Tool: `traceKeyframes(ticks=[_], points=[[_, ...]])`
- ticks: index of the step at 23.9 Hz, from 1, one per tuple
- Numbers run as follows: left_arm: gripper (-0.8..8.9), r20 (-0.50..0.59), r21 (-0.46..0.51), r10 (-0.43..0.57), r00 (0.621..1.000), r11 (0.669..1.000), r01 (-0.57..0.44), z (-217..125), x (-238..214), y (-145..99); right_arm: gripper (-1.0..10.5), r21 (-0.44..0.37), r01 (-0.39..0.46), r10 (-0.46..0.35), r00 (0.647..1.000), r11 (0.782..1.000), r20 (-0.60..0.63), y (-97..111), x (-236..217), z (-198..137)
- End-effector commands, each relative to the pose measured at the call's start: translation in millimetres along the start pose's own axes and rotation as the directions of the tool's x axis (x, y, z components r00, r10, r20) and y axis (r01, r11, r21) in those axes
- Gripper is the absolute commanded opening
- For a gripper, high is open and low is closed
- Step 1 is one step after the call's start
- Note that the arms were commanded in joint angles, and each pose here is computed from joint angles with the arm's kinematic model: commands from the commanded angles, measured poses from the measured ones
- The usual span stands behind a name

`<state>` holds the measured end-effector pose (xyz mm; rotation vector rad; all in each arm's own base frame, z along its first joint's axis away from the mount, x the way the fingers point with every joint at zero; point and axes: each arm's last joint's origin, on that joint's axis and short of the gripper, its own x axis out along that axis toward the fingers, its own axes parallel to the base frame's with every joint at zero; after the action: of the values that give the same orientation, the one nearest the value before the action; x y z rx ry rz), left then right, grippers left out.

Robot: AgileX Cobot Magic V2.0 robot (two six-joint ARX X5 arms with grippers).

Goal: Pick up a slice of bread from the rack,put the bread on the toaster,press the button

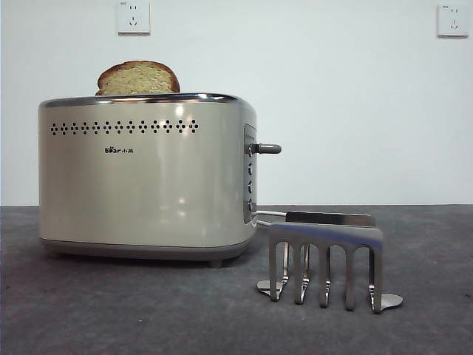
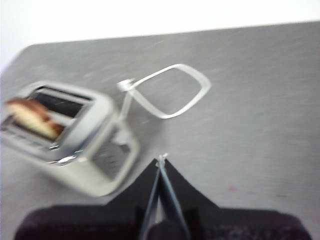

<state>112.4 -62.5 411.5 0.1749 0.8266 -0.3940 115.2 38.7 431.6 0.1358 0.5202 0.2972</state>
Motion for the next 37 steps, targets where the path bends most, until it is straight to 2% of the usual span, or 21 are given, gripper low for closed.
traceKeyframes(ticks=[1,7,13,15,19,25,28,33,37], points=[[-0.06,0.008,0.0,0.021,1.0,1.0,-0.021,-1.2,-0.3,0.6,0.0,-0.023,0.07,-0.069,0.997,0.997,0.041,-2.4,-15.8,-4.5],[-0.04,0.004,0.001,0.033,0.999,0.999,-0.033,-5.6,-5.0,1.6,0.0,-0.015,0.2,-0.199,0.977,0.98,0.071,-6.9,-39.0,-11.5],[-0.04,0.005,0.001,0.033,0.999,0.999,-0.033,-3.9,-3.1,1.4,0.0,-0.008,0.295,-0.292,0.951,0.956,0.101,-7.4,-62.5,-4.9],[-0.04,0.003,0.001,0.031,1.0,1.0,-0.031,-0.6,0.8,0.8,0.0,0.004,0.347,-0.344,0.93,0.938,0.131,-8.3,-68.4,-2.3],[-0.04,-0.01,0.002,0.033,0.999,0.999,-0.032,7.2,11.4,-0.6,0.0,0.026,0.467,-0.465,0.871,0.884,0.158,-11.5,-74.2,-0.7],[-0.04,-0.007,0.002,0.032,0.999,0.999,-0.032,23.3,32.3,-3.3,0.0,-0.025,0.563,-0.561,0.826,0.826,0.061,-15.5,-69.9,-8.3],[-0.04,0.025,-0.001,0.029,0.999,1.0,-0.029,32.6,41.1,-4.7,0.0,-0.06,0.579,-0.581,0.814,0.813,-0.02,-16.8,-65.0,-13.1],[-0.04,0.144,-0.019,0.024,0.989,1.0,-0.022,43.6,39.5,-3.6,0.0,-0.1,0.581,-0.587,0.808,0.808,-0.048,-16.5,-54.1,-9.3],[-0.04,0.237,-0.073,0.069,0.969,0.996,-0.053,50.9,34.6,7.8,0.0,-0.119,0.583,-0.593,0.802,0.804,-0.078,-16.1,-41.9,-5.0]])
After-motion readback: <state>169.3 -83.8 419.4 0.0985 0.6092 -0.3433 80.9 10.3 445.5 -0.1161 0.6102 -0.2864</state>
